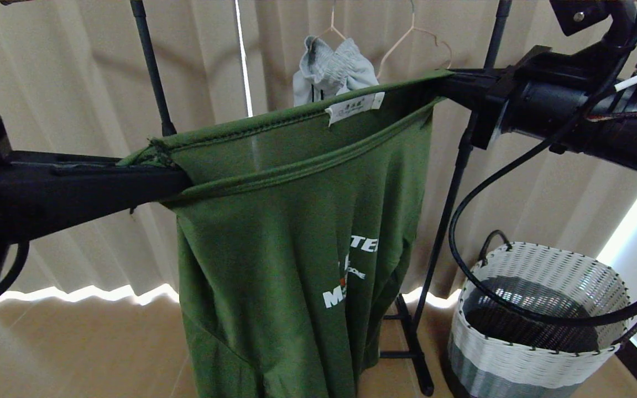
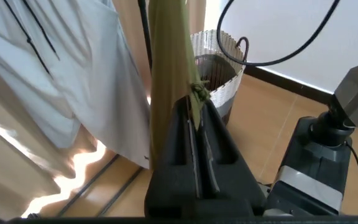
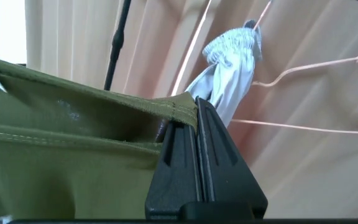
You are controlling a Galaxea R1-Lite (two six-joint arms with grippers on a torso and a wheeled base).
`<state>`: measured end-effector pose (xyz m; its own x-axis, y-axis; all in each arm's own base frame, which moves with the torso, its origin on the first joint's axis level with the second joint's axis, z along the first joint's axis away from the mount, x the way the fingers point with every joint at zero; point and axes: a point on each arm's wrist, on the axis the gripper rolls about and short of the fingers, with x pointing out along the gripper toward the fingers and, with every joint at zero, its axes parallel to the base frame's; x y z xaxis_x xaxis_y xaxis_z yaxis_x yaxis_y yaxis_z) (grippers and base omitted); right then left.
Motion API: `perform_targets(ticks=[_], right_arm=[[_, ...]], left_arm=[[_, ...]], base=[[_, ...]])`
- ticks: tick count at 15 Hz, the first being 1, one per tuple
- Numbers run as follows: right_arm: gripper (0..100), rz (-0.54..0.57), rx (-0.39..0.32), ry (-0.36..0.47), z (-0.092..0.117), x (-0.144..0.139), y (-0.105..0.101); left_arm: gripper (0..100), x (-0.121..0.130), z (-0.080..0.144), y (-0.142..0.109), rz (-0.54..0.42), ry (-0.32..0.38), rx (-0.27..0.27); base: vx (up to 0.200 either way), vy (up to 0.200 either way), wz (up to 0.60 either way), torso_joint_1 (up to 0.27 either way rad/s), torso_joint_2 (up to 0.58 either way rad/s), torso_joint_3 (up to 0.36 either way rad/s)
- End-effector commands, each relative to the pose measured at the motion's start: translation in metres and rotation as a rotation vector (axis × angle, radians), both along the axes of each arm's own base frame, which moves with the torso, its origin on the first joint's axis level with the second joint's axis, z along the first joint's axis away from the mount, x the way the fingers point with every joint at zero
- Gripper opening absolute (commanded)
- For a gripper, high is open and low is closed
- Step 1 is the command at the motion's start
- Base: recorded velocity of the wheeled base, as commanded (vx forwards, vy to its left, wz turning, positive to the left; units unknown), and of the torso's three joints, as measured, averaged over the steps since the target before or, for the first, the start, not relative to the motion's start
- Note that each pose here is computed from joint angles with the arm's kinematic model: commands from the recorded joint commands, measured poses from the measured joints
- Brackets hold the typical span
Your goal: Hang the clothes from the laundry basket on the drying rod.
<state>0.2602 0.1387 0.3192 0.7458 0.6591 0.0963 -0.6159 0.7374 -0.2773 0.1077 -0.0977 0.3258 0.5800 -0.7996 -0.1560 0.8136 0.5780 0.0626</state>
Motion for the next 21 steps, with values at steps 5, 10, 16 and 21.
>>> perform_targets(ticks=[5, 10, 16, 21], right_arm=[[0, -0.072, 0.024, -0.033, 0.011, -0.028, -0.016], [0, -0.070, -0.010, 0.032, -0.013, -0.049, -0.027], [0, -0.070, 0.000, 0.014, -0.007, -0.046, -0.025], [0, -0.067, 0.016, -0.016, 0.003, -0.046, -0.025]], left_arm=[[0, 0.034, -0.003, -0.013, 0.176, -0.078, 0.092], [0, 0.071, -0.031, -0.037, 0.300, -0.097, 0.109], [0, 0.067, -0.006, -0.034, 0.306, -0.175, 0.052], [0, 0.061, 0.004, -0.029, 0.306, -0.205, 0.023]], base=[[0.000, 0.000, 0.00, 0.000, 0.00, 0.000], [0.000, 0.000, 0.00, 0.000, 0.00, 0.000], [0.000, 0.000, 0.00, 0.000, 0.00, 0.000], [0.000, 0.000, 0.00, 0.000, 0.00, 0.000]])
